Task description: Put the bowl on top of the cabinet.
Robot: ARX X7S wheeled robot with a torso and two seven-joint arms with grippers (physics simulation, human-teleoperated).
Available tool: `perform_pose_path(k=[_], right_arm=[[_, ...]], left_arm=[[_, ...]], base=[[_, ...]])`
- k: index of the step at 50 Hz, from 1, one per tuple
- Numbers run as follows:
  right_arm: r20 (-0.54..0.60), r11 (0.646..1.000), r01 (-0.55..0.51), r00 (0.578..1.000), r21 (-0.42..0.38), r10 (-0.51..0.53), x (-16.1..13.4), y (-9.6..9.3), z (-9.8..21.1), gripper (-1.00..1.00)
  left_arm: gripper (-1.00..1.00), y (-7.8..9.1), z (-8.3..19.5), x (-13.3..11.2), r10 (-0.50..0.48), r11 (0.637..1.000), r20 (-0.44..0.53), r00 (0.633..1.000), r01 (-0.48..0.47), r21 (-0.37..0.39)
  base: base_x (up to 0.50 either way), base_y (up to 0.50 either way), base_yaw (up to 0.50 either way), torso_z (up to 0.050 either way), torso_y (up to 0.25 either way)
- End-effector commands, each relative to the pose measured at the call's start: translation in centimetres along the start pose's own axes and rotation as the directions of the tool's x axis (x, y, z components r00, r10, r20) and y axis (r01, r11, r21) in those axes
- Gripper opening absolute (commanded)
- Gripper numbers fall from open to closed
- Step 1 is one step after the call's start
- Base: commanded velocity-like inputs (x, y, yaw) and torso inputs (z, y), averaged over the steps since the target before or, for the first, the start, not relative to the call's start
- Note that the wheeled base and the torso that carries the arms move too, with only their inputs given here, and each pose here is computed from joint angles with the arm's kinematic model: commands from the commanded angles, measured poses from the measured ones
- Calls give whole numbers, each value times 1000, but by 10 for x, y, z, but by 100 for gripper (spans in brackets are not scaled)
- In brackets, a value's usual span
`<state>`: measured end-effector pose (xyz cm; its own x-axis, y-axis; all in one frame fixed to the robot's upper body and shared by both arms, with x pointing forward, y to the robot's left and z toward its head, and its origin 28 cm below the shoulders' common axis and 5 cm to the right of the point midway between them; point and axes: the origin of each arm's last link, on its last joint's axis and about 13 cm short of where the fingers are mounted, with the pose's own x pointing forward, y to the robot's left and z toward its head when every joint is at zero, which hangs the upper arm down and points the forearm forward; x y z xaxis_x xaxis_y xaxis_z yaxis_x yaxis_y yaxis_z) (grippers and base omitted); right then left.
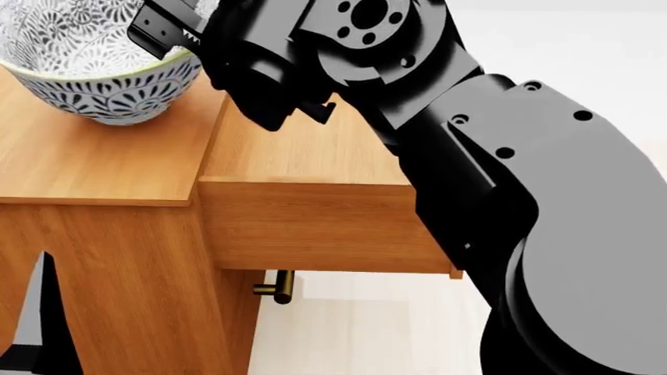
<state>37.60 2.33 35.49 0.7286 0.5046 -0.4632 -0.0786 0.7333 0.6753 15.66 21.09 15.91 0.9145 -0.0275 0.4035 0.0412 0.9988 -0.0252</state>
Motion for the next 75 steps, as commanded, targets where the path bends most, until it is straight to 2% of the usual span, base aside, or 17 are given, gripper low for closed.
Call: perform_pose_path(k=[1,28,39,57,75], right_arm=[[12,1000,-6,1000,-19,7,-1,1,1,100],[38,1000,-24,999,-15,24,-12,11,11,100],[50,996,-84,995,28,83,-16,9,19,100],[83,990,-133,988,43,129,-11,-16,28,100],[181,980,-198,963,-17,198,-60,-43,-6,100]], left_arm=[[100,0,0,0,-3,1000,0,1000,3,-2],[100,0,-1,0,-3,1000,1,1000,3,-3],[100,1,0,0,3,1000,-1,1000,-3,1],[100,0,1,-1,1,1000,2,1000,-1,10],[100,-2,0,-2,-6,1000,0,1000,6,16]], base=[[0,0,0,0,0],[0,0,0,0,0],[0,0,0,0,0],[0,0,0,0,0],[0,0,0,0,0]])
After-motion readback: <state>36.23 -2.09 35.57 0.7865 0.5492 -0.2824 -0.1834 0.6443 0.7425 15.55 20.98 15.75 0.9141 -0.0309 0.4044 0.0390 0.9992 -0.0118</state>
